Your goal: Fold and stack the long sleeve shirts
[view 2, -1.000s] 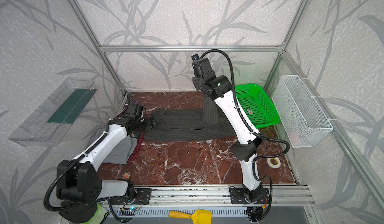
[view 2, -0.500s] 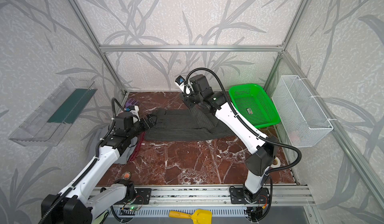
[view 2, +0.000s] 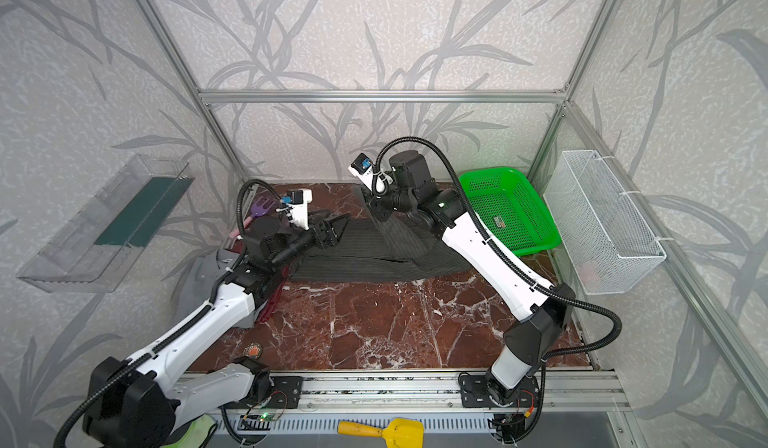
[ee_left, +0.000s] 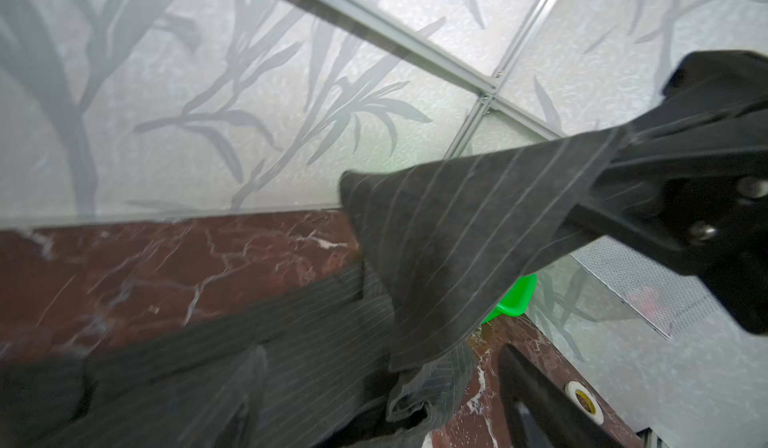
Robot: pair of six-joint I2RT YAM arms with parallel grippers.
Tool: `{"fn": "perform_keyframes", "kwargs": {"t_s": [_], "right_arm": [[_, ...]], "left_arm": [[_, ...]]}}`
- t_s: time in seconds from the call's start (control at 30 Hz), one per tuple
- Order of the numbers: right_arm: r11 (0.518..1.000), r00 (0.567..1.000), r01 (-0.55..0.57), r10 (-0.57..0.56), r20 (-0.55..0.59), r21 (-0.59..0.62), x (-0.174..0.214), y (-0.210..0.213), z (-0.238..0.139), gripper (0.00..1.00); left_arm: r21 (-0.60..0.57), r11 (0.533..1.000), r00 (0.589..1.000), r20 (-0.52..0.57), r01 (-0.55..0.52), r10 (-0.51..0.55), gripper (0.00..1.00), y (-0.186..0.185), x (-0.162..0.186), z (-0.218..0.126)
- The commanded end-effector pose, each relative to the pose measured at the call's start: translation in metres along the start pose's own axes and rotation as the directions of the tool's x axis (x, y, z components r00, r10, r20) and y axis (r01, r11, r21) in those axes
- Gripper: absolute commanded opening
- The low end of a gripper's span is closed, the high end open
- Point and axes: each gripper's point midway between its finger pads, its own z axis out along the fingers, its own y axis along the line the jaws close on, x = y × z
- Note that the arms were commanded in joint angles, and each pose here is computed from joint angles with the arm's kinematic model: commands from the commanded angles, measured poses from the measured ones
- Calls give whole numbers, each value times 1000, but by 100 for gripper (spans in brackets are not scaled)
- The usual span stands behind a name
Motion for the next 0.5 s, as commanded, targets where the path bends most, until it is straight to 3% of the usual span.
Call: {"fn": "perform_keyframes", "kwargs": {"t_s": [0.0,0.1,0.47], "right_arm": [[999,996,53,-53,67,4,-12,3,-16,0],[996,992,93,-94,85,9,-6,6,-18,0],[990,985,132,-126,121,-41,5,16,-24,0]], "left_arm": [[74,983,984,70,-169,164,87,-21,-24,14],[22,975,970,113,-219,215,87,-11,-34,21],[150,966,977,42,-211,207,67,-17,-11,45]]}}
